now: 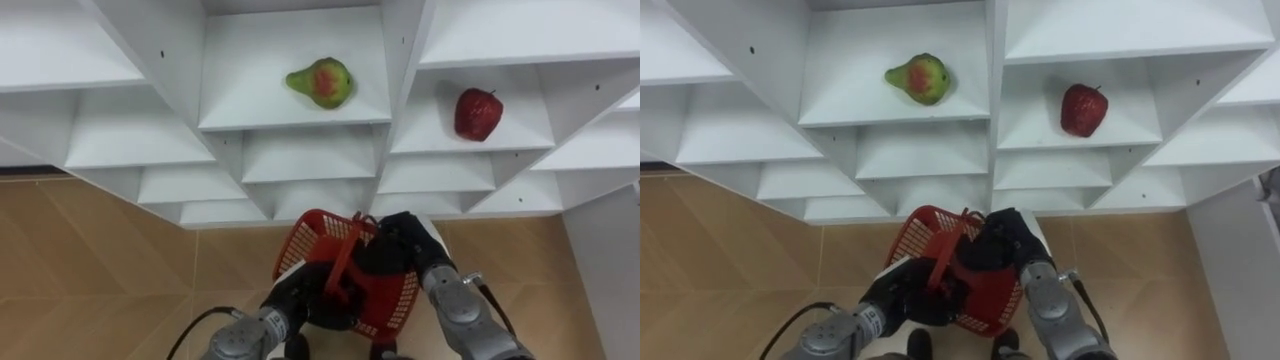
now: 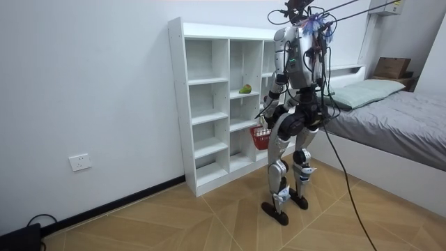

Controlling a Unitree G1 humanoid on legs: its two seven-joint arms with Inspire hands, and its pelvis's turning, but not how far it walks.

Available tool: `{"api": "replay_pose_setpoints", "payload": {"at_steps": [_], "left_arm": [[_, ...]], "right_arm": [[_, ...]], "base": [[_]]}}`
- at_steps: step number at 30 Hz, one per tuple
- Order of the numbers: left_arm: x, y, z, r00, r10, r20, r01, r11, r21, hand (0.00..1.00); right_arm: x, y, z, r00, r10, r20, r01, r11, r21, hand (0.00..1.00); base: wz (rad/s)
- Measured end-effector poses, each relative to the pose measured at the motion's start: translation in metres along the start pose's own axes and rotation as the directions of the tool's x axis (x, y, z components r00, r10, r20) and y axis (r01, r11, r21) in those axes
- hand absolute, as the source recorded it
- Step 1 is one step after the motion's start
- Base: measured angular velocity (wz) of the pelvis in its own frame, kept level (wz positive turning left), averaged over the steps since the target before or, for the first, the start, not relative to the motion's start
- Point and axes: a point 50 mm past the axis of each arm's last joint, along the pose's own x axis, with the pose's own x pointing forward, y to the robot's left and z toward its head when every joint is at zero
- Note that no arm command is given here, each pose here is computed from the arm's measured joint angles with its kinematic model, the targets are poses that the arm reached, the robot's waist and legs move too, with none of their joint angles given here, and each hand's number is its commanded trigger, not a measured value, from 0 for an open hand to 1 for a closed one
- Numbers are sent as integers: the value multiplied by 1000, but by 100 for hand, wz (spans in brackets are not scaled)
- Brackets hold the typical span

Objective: Collect fruits from the closet

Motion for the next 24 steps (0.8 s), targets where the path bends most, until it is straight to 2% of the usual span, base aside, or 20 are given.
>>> {"api": "replay_pose_setpoints", "payload": {"at_steps": [9, 19, 24], "left_arm": [[1, 0, 6, 999, -30, 11, 30, 999, 28, 100], [2, 0, 18, 998, -43, 46, 42, 999, 33, 100], [2, 0, 20, 997, -45, 55, 44, 998, 35, 100]], "right_arm": [[1, 4, 1, 1000, 26, 1, -26, 1000, -10, 100], [0, 1, 0, 1000, 8, -12, -6, 993, 115, 100], [0, 0, -1, 1000, 4, -15, -2, 992, 124, 100]], "base": [[-1], [0], [1]]}}
